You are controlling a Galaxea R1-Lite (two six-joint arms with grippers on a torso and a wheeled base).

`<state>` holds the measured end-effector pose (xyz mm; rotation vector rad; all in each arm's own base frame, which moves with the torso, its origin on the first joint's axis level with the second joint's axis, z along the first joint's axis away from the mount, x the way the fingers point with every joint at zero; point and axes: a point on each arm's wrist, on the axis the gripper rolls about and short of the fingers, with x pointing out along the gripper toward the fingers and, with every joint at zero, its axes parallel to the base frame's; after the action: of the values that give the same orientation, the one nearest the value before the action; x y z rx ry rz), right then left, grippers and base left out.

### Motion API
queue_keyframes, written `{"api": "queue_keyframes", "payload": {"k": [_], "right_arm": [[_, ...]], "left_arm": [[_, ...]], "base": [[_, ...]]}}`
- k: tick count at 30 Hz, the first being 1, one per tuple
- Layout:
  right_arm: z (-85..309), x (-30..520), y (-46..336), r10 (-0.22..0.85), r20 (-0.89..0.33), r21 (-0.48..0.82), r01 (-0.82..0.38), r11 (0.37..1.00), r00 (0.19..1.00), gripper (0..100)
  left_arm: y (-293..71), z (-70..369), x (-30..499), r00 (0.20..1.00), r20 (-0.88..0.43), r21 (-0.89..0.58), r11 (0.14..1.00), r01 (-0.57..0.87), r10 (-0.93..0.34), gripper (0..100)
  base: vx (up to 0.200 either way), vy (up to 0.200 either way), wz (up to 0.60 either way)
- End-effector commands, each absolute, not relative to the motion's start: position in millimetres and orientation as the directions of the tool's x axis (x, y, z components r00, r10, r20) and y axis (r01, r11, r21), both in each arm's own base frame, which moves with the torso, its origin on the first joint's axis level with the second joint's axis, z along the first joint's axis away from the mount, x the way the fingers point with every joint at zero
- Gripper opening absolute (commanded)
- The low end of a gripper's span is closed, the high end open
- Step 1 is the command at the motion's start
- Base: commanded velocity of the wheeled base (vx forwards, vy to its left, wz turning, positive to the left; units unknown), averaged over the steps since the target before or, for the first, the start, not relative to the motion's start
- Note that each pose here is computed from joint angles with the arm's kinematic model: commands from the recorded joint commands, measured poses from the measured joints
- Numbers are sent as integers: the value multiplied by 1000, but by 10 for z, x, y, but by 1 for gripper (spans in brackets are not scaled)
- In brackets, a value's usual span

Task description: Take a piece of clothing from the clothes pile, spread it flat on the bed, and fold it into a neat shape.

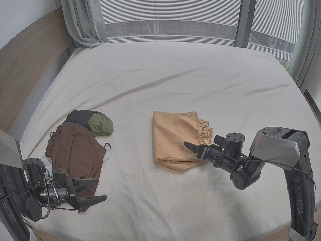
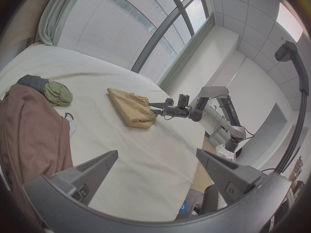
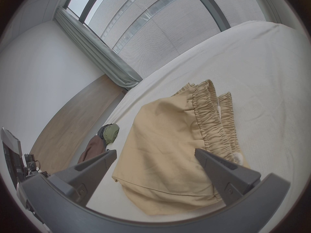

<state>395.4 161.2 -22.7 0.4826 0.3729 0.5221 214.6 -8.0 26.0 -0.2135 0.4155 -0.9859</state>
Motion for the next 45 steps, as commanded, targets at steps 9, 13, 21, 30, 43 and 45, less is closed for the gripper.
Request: {"api": "queue_keyframes", "payload": {"k": [9, 13, 21, 30, 43, 45], "right_arm": [[728, 3492, 1440, 552, -82, 496, -446, 745, 830, 100], [902, 3216, 1267, 536, -90, 426, -454, 782, 839, 100], [1103, 2569, 780, 463, -94, 279, -423, 862, 881, 100], [1262, 1868, 488, 425, -15, 234, -410, 882, 905, 100], [1636, 559, 115, 318, 226, 178, -360, 916, 921, 100], [1515, 301, 83, 318, 214, 175, -357, 918, 923, 100]], "left_arm": [[-431, 603, 2116, 373, -161, -255, 404, 879, -914, 100], [-526, 594, 2094, 318, -158, -258, 350, 901, -935, 100], [-513, 740, 1861, 241, -121, -232, 264, 936, -963, 100], [-510, 1028, 1620, 78, -50, -154, 85, 984, -996, 100], [-324, 1311, 774, 36, -30, -150, 40, 988, -999, 100], [-266, 1319, 609, 91, -26, -134, 94, 987, -995, 100]], "base": [[0, 0, 0], [0, 0, 0], [0, 0, 0], [0, 0, 0], [0, 0, 0], [0, 0, 0]]}}
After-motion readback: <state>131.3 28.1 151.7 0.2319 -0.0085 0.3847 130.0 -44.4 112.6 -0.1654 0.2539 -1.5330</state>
